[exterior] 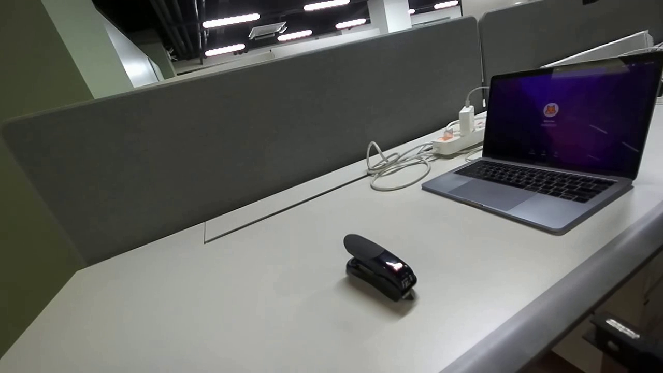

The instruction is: Close the laptop

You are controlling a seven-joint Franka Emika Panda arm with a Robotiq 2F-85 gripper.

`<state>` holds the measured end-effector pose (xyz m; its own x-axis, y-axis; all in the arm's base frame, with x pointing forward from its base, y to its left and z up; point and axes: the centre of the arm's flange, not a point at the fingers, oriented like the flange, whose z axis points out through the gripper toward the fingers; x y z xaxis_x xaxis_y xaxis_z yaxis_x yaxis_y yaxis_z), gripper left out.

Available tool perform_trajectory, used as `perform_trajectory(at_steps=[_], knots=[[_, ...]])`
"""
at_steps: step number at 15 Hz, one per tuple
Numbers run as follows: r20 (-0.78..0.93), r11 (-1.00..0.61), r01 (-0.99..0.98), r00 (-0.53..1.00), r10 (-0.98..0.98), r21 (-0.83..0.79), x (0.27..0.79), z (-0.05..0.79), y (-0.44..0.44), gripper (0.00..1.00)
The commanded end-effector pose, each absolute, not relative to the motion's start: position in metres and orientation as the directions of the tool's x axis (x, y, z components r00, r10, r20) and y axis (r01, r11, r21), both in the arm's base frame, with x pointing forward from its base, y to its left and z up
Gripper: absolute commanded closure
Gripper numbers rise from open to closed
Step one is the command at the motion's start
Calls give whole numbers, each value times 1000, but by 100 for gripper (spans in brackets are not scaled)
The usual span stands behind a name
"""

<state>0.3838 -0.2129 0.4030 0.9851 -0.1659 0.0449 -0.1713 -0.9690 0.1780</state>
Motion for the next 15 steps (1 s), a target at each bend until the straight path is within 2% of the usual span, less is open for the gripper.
perform_trajectory(at_steps=[1, 7, 15], knots=[[100, -982, -144, 986, -132, 124, 392, 394, -253, 0], [155, -996, 45, 987, 33, -76, 415, 354, -254, 0], [138, -967, 173, 979, 148, -189, 442, 324, -249, 0]])
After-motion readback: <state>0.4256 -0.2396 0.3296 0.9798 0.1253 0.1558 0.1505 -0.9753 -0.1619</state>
